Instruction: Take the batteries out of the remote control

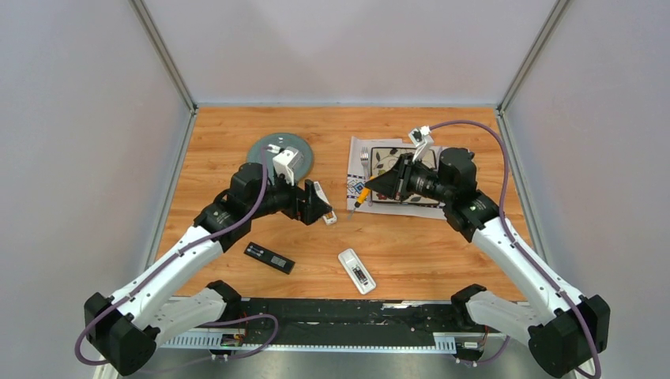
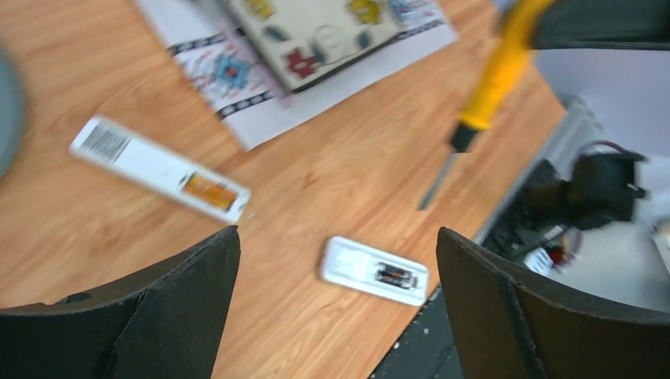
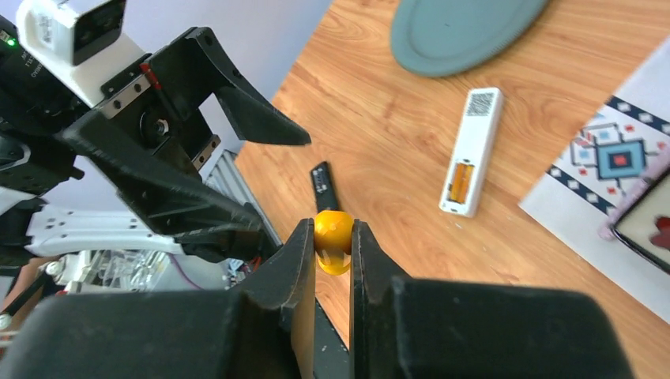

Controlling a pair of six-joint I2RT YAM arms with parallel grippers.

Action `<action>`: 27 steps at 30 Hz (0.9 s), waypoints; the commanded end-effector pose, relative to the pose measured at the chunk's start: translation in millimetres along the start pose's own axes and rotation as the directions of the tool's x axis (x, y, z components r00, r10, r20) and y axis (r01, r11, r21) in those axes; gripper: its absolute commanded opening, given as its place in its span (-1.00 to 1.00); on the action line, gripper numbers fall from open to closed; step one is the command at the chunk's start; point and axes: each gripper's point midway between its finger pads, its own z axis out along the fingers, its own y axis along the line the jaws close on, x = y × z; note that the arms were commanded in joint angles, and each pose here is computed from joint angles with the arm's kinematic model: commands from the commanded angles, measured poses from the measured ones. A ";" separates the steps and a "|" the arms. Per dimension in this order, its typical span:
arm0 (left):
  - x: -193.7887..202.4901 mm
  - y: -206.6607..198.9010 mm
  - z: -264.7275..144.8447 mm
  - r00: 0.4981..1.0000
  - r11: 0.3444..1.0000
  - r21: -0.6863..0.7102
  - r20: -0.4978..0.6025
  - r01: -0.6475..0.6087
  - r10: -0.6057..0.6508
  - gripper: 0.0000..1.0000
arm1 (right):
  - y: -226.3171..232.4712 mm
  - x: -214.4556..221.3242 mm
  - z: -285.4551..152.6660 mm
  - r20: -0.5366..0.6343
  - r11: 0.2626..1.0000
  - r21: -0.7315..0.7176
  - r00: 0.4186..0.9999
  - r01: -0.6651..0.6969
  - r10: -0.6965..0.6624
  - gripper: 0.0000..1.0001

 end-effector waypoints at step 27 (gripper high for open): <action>91.3 96.6 60.6 0.894 0.914 -0.338 -0.303 0.223 -0.330 0.89 | -74.8 45.4 -3.0 -0.112 0.968 0.232 0.991 0.094 -0.069 -1.00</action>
